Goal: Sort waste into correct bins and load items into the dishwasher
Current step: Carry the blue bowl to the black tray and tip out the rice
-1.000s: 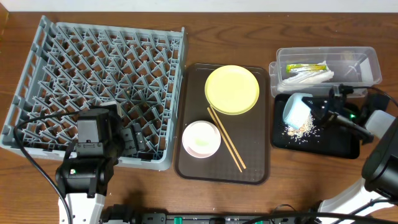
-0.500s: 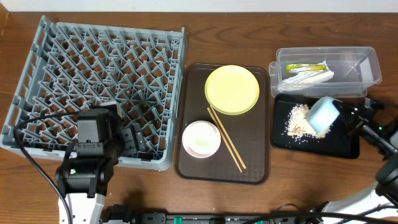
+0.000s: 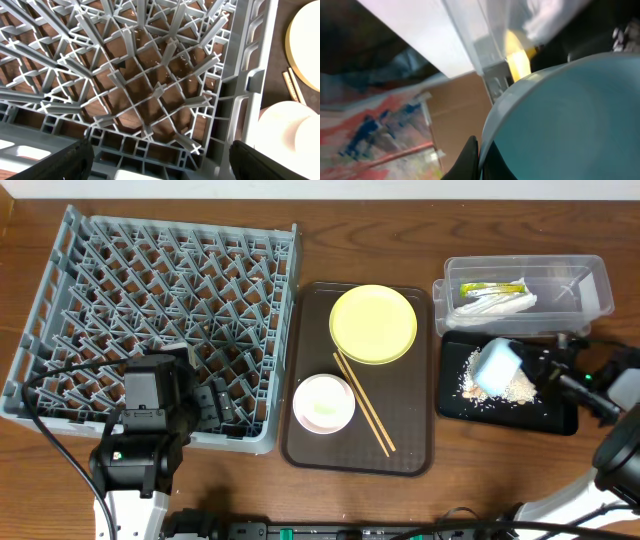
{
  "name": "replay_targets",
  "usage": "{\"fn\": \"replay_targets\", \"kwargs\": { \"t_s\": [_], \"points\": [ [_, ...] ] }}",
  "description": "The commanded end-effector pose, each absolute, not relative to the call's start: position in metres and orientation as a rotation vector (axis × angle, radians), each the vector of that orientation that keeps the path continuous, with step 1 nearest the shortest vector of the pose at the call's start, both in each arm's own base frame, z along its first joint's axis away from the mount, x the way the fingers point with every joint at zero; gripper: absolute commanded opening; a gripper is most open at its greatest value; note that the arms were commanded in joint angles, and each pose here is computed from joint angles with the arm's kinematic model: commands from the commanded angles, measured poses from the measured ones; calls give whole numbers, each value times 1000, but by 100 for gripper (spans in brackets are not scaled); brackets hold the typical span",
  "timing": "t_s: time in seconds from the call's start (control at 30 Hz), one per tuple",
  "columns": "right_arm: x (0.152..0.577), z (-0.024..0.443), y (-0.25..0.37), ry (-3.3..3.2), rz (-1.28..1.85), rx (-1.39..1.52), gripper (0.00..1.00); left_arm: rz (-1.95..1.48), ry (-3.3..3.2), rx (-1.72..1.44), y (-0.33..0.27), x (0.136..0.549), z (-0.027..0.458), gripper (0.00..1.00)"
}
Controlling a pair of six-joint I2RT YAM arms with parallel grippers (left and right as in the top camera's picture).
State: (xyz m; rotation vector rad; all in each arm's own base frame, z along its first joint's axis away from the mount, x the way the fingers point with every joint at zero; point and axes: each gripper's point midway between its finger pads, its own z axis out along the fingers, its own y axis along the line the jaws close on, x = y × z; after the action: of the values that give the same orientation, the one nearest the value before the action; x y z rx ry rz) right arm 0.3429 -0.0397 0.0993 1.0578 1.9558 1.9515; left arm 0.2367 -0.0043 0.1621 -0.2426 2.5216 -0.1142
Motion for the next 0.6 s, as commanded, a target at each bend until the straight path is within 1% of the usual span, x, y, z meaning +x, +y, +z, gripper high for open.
{"fn": "replay_targets", "kwargs": {
  "t_s": [0.0,0.1,0.37,0.47,0.53,0.57],
  "points": [
    [339,99,-22,2071,1858,936,1,-127,2511,-241,-6,238,167,89],
    [335,104,-15,2158,1765,905,1,-127,2511,-241,-6,238,167,90],
    [328,147,-2,2278,1451,697,1,-127,2511,-241,-6,238,167,90],
    [328,153,8,2345,1286,589,1,-127,2511,-241,-6,238,167,89],
    [329,152,19,2406,1121,460,1,-127,2511,-241,-6,238,167,89],
    [330,154,27,2417,1095,408,1,-127,2510,-241,-6,238,167,89]
  ]
}}
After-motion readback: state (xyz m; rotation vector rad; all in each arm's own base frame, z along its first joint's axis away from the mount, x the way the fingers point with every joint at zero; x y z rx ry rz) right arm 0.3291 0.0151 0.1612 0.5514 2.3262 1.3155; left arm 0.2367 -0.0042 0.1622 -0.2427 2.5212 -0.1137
